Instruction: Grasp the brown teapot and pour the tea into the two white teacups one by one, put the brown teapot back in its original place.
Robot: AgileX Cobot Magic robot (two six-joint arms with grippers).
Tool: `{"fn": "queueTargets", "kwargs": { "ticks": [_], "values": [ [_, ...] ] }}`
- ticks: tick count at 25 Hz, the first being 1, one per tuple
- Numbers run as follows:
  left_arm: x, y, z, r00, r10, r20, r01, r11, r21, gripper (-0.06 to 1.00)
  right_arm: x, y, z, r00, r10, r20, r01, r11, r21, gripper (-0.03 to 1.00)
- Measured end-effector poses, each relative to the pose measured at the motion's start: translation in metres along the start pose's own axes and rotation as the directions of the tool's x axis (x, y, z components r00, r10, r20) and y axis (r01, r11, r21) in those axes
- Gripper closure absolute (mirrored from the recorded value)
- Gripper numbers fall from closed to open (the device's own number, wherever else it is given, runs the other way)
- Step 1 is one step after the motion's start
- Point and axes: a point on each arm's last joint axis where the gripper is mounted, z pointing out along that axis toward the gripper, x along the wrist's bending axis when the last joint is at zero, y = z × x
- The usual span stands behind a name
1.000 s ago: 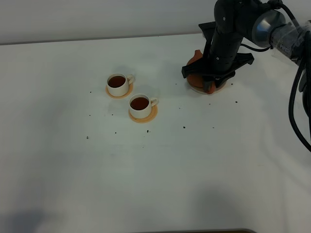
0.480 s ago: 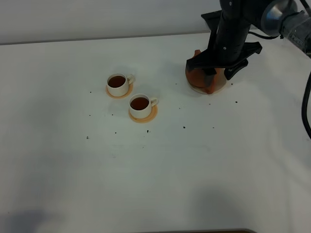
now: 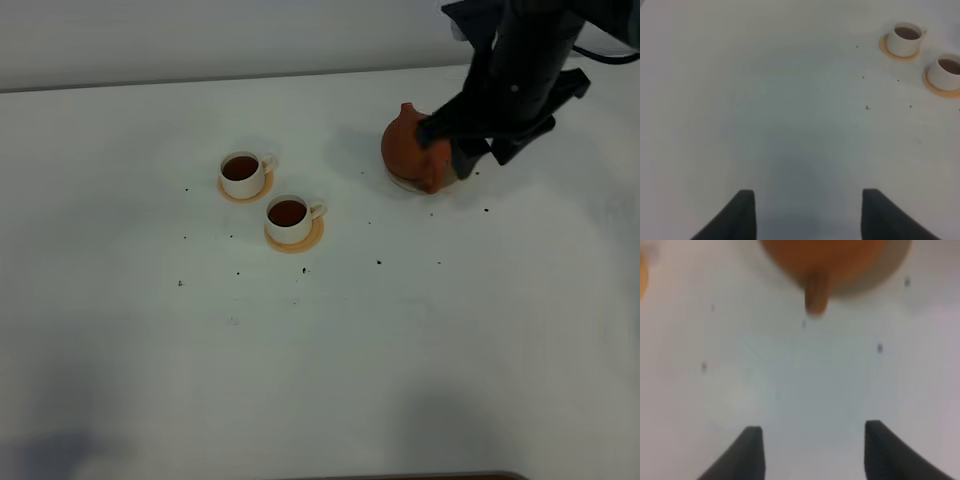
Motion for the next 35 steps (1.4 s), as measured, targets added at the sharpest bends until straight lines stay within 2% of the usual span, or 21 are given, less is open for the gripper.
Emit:
{"fn": "queueTargets", "kwargs": {
  "ticks": [8, 11, 15, 24, 31, 35],
  "values": [
    [0.0, 0.0, 0.0, 1.0, 0.0, 0.0, 0.0, 1.0, 0.0, 0.47, 0.018, -0.103, -0.014, 0.992, -0.03, -0.124, 0.048, 0.989, 0.141, 0.62],
    [0.0, 0.0, 0.0, 1.0, 0.0, 0.0, 0.0, 1.0, 0.0, 0.47, 0.021, -0.145, -0.016, 0.991, -0.015, -0.131, 0.038, 0.984, 0.176, 0.63],
    [0.0, 0.0, 0.0, 1.0, 0.0, 0.0, 0.0, 1.0, 0.0, 0.47, 0.025, -0.194, -0.021, 0.992, -0.008, -0.127, 0.028, 0.986, 0.162, 0.63],
    [0.0, 0.0, 0.0, 1.0, 0.0, 0.0, 0.0, 1.0, 0.0, 0.47, 0.029, -0.271, -0.027, 0.993, -0.047, -0.105, 0.049, 0.999, 0.016, 0.63],
    [0.0, 0.0, 0.0, 1.0, 0.0, 0.0, 0.0, 1.0, 0.0, 0.47, 0.031, -0.293, -0.035, 0.994, -0.069, -0.082, 0.058, 0.99, -0.131, 0.64],
    [0.0, 0.0, 0.0, 1.0, 0.0, 0.0, 0.0, 1.0, 0.0, 0.47, 0.032, -0.305, -0.043, 0.994, -0.07, -0.086, 0.058, 0.99, -0.129, 0.64]
  ]
}}
